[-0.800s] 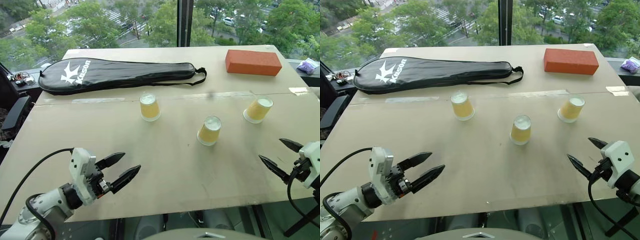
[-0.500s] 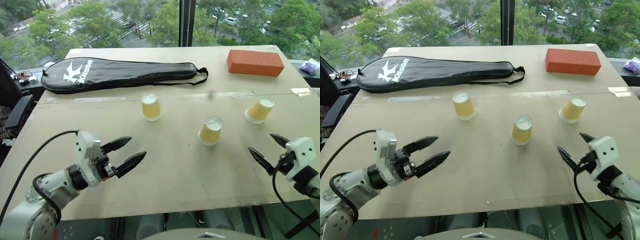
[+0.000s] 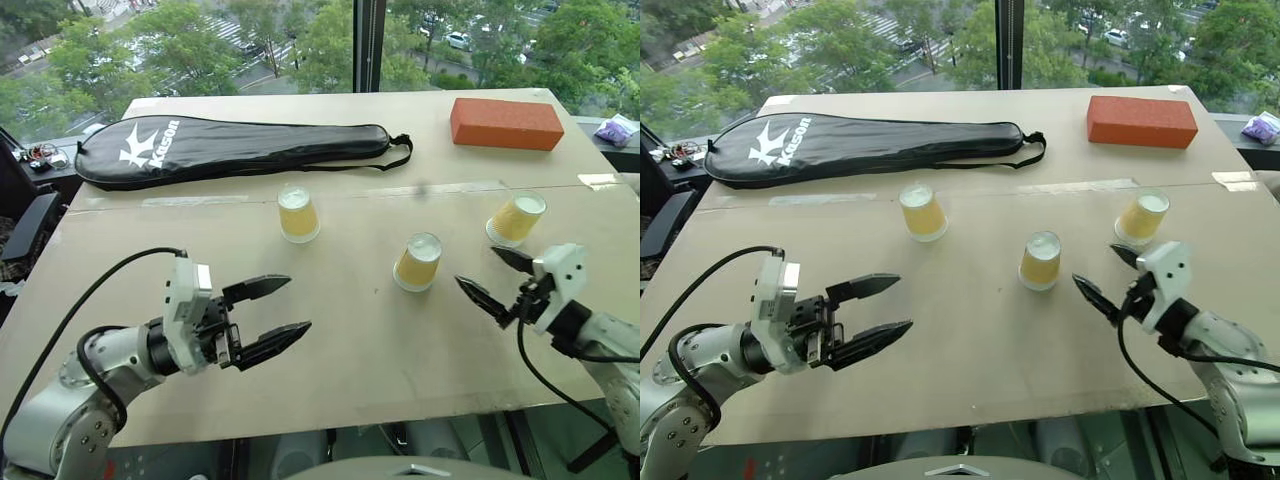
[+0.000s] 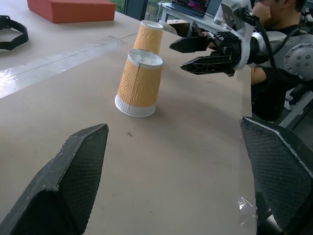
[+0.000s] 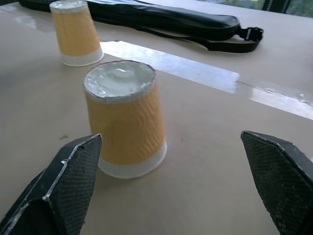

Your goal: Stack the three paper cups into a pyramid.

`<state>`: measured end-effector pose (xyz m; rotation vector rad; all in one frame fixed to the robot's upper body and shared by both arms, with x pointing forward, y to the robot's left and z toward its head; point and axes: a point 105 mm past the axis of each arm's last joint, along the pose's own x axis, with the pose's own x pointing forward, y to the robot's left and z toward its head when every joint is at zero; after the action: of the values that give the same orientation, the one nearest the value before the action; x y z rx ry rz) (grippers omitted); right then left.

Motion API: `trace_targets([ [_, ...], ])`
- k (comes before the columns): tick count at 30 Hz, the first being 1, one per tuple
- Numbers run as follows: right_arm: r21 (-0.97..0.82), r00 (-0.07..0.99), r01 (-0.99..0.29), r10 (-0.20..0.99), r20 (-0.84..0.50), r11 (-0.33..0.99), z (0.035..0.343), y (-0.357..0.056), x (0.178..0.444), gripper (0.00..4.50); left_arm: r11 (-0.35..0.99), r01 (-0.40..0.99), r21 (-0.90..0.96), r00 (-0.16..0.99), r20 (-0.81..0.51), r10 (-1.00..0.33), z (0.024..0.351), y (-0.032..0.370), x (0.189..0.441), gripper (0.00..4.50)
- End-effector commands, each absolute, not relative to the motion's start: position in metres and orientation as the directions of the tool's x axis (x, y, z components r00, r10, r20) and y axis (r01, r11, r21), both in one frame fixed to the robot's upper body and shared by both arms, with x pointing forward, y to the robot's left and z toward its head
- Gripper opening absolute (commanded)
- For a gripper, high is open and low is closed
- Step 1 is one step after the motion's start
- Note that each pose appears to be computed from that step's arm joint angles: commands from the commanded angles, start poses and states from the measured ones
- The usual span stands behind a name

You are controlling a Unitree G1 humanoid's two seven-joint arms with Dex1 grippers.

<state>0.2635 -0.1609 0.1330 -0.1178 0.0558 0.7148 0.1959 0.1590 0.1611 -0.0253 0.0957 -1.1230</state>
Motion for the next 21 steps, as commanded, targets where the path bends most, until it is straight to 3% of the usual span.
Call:
trace_targets([
  [1,-0.118,0.729,-0.684,0.679,-0.082,0.720,0.134,-0.141,0.274,4.50,0.422,0.907,-0.011,0.421,-0.061,-0.905,0.168,0.159,0.195,4.42],
  [6,-0.129,0.762,-0.647,0.642,-0.081,0.752,0.132,-0.133,0.299,4.50,0.418,0.908,-0.001,0.417,-0.075,-0.906,0.166,0.157,0.189,4.42],
  [12,-0.116,0.731,-0.682,0.674,-0.108,0.722,0.121,-0.124,0.306,4.50,0.442,0.897,0.006,0.441,-0.080,-0.894,0.164,0.159,0.187,4.42],
  [13,-0.105,0.723,-0.691,0.682,-0.109,0.715,0.120,-0.123,0.306,4.00,0.446,0.895,0.005,0.445,-0.079,-0.892,0.164,0.158,0.186,4.50],
  [15,-0.104,0.717,-0.697,0.689,-0.107,0.709,0.120,-0.122,0.306,3.42,0.454,0.891,0.002,0.452,-0.081,-0.888,0.162,0.158,0.185,4.50],
  [16,-0.105,0.717,-0.697,0.690,-0.104,0.709,0.121,-0.122,0.307,2.82,0.455,0.890,0.002,0.454,-0.081,-0.887,0.162,0.158,0.184,4.50],
  [18,-0.102,0.720,-0.694,0.687,-0.094,0.713,0.123,-0.124,0.308,2.03,0.461,0.888,0.000,0.459,-0.081,-0.885,0.161,0.158,0.183,4.50],
  [21,-0.108,0.732,-0.682,0.676,-0.086,0.724,0.126,-0.128,0.311,1.71,0.469,0.883,0.001,0.467,-0.081,-0.880,0.161,0.158,0.182,4.50],
])
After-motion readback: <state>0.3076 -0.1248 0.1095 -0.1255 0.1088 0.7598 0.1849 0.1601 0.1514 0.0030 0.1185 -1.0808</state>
